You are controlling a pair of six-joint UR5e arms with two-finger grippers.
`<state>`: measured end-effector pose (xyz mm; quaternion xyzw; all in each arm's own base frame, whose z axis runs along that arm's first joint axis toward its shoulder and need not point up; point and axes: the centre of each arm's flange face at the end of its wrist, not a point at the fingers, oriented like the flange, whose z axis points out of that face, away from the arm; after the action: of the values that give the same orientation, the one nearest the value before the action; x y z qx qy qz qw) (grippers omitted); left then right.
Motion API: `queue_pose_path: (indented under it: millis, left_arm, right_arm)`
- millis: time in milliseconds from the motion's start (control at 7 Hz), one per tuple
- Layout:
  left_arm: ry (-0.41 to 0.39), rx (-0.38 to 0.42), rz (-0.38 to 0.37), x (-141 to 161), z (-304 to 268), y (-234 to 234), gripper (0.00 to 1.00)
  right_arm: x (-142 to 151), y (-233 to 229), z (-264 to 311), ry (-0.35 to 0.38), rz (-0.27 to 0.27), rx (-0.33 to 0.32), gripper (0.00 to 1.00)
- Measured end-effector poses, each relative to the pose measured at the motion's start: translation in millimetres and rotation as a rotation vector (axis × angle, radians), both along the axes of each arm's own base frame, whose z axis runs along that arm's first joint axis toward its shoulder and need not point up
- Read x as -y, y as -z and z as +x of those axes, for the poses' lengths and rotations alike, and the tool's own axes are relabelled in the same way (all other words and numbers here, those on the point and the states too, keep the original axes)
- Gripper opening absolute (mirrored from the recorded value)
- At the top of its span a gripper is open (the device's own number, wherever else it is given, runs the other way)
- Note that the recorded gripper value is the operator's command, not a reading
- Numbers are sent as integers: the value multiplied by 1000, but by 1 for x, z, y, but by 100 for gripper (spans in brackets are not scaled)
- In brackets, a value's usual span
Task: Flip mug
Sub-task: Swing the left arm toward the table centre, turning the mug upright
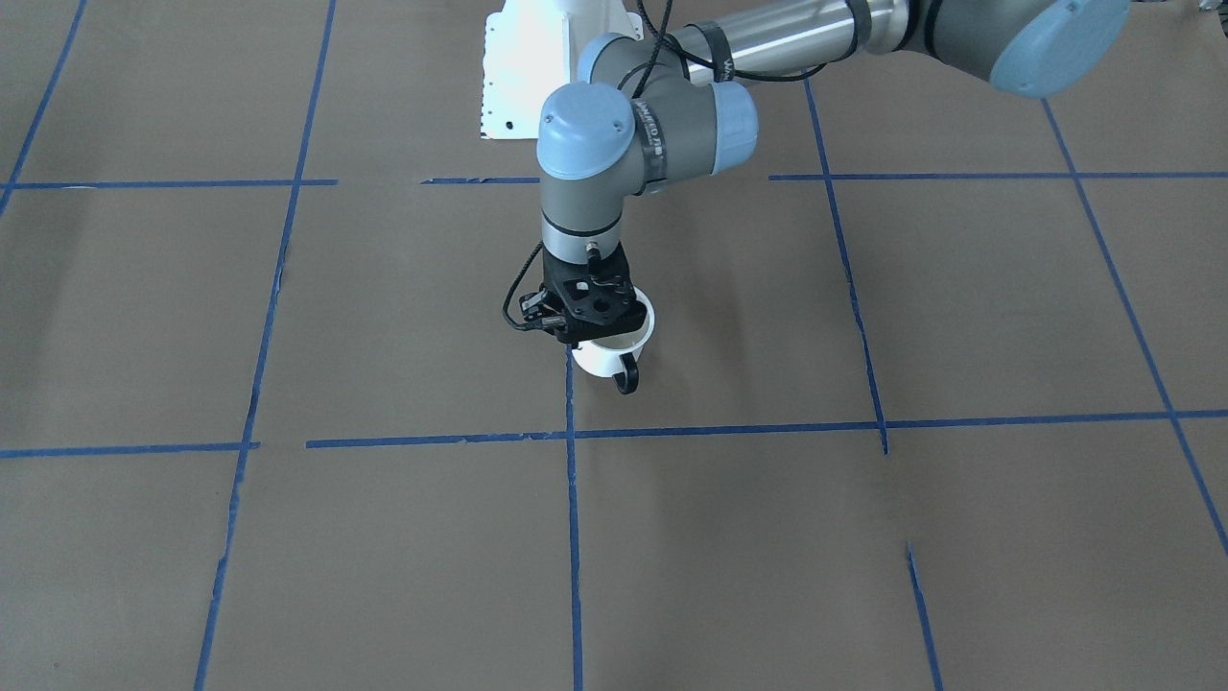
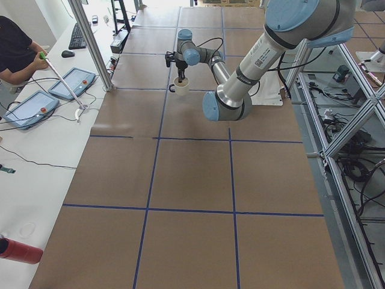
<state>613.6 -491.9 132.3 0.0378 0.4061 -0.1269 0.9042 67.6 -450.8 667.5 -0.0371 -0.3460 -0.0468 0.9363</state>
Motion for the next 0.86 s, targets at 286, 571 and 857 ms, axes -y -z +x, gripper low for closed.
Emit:
queue_pose_path:
  millis: [286,571,857]
  left_arm:
    - [6,29,41,-16,27,9,0]
    - [3,47,45,-26,44,9,0]
    - [29,55,8,-29,53,5,15]
  right_arm:
    - [0,0,0,0,0,0,100]
    - [0,0,0,0,0,0,100]
    - [0,0,0,0,0,0,100]
